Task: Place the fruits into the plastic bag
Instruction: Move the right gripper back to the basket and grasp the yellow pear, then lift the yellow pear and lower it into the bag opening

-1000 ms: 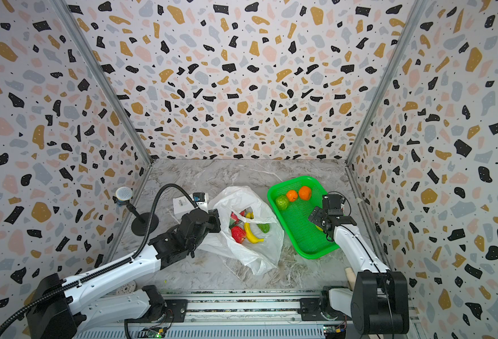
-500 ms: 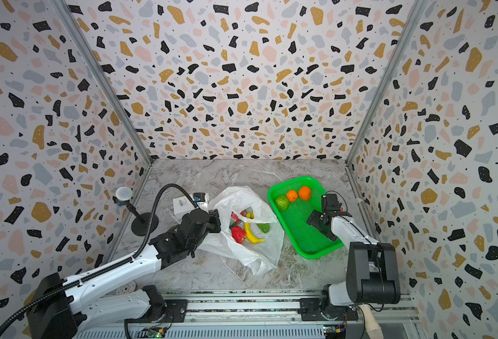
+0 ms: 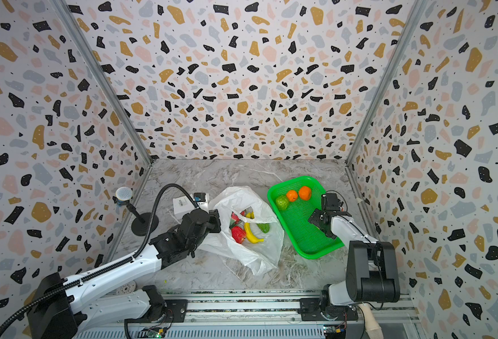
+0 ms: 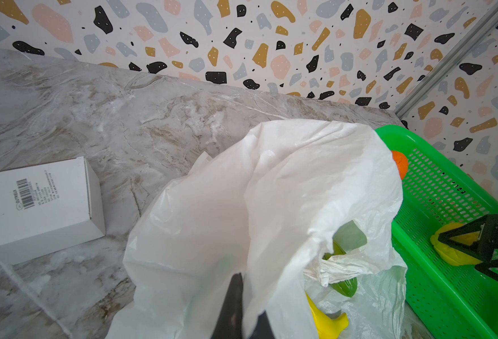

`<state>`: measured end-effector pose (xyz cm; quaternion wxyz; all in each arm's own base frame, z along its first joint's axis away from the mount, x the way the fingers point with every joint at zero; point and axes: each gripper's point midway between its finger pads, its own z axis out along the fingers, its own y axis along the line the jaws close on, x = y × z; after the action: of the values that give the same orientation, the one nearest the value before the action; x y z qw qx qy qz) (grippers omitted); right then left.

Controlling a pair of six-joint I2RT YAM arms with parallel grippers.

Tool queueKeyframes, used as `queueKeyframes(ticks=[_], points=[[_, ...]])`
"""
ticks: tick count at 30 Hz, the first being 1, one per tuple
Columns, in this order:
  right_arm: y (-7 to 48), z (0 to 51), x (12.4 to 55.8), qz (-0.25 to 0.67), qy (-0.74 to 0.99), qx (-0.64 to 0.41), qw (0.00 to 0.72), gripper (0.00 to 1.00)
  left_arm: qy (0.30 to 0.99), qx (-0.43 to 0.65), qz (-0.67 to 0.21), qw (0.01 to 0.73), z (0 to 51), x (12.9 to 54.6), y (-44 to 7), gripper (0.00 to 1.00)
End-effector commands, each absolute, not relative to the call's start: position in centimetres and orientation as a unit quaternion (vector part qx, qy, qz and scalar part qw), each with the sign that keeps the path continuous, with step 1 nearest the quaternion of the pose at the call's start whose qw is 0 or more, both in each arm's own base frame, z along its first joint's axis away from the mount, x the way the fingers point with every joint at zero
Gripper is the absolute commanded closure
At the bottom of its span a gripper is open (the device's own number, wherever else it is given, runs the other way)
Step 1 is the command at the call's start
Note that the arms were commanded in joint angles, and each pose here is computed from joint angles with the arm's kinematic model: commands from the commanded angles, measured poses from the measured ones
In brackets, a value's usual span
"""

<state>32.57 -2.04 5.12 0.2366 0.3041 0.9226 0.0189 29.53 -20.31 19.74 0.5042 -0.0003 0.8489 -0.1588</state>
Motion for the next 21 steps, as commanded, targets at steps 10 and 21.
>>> queueKeyframes(ticks=[10, 21], points=[[-2.7, 6.5, 33.1, 0.015, 0.910, 0.312, 0.272, 0.44, 0.840, 0.005, -0.168, 0.516, 21.1, 30.2, -21.2, 1.00], [4.7, 14.0, 35.5, 0.120, 0.908, 0.183, 0.357, 0.50, 0.842, 0.007, -0.168, 0.513, 21.0, 30.2, -21.3, 1.00]])
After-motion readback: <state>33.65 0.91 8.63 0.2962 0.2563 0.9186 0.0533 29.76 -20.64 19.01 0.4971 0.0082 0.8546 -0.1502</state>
